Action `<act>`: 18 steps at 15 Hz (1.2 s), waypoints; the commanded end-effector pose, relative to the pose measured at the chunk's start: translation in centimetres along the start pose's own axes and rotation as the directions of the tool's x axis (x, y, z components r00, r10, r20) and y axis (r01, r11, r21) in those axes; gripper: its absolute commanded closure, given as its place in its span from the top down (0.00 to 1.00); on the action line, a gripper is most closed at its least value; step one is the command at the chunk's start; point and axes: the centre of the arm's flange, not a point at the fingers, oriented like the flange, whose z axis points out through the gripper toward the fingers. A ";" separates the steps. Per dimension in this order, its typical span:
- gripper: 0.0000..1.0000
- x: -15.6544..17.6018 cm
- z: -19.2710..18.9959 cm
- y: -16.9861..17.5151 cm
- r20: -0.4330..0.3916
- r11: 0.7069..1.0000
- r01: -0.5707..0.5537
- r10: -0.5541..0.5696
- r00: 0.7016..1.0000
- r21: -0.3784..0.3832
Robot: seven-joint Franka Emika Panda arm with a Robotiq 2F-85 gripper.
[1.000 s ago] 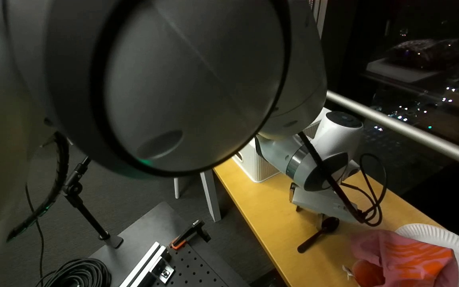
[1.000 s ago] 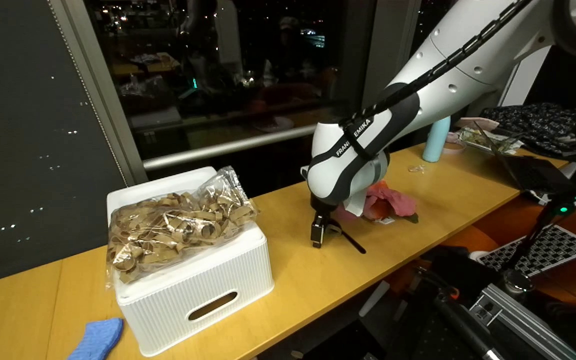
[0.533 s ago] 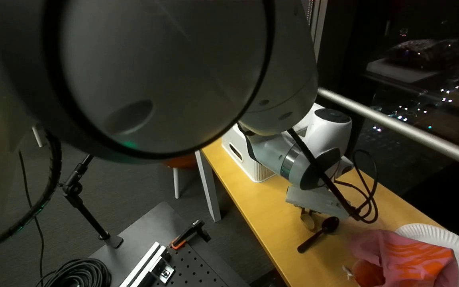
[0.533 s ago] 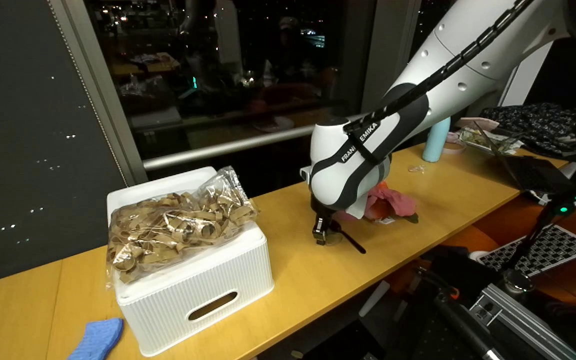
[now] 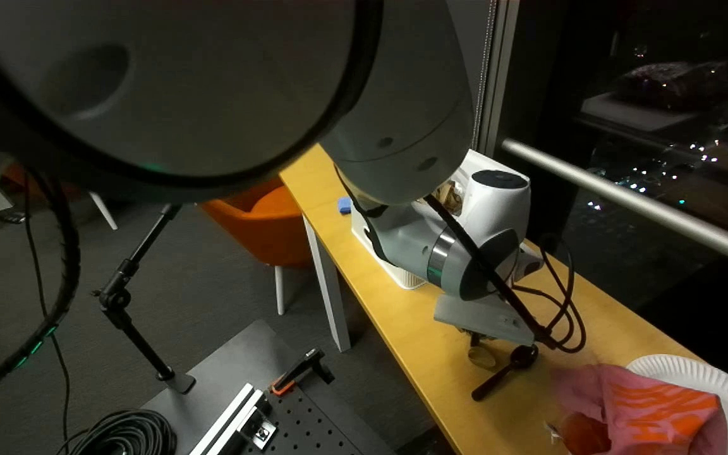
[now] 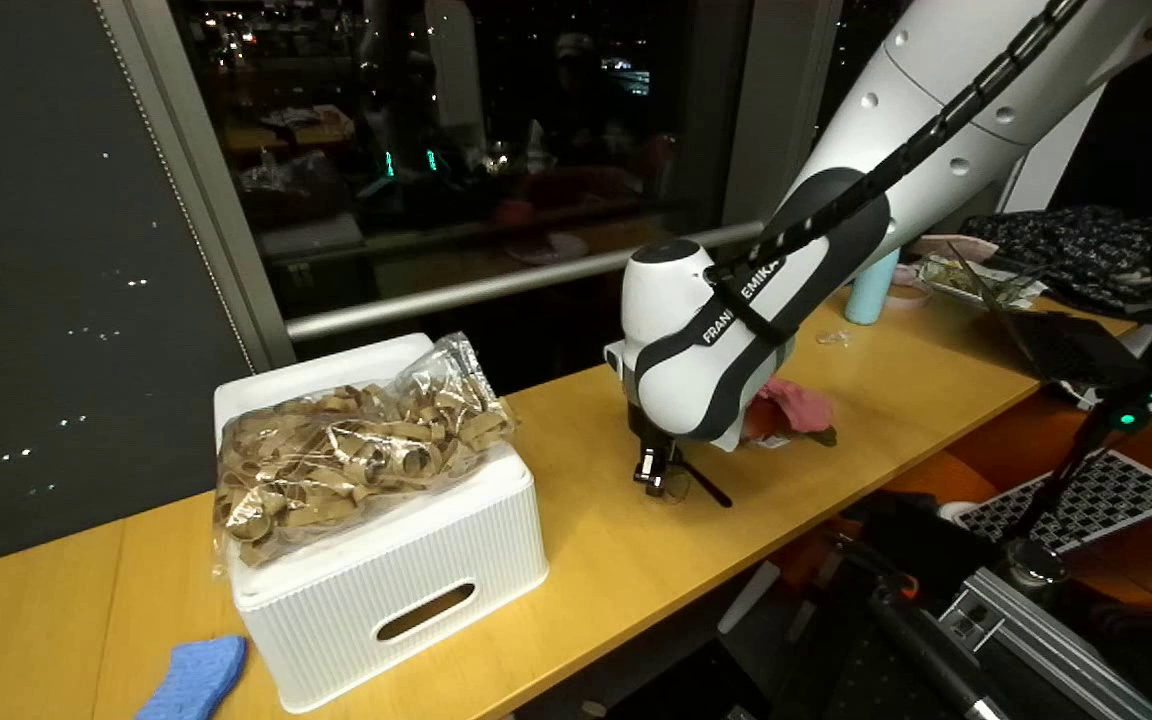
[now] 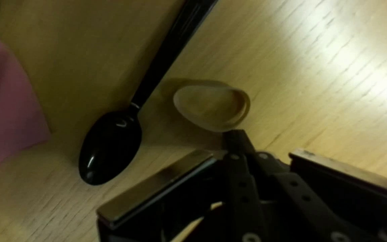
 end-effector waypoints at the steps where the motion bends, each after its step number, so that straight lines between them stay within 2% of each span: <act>1: 0.00 -1.3 -2.3 -0.8 -0.020 0.999 -0.001 0.000 1.000 -0.050; 2: 0.26 -1.4 -2.6 -0.8 -0.023 0.998 0.000 -0.002 1.000 -0.056; 4: 0.32 -1.6 -2.8 -0.7 -0.023 0.998 -0.001 0.000 1.000 -0.056; 13: 0.98 -2.4 -1.0 -0.3 -0.007 0.999 -0.006 0.005 1.000 -0.033; 18: 1.00 -2.5 0.0 0.2 0.002 1.000 -0.012 0.012 1.000 -0.024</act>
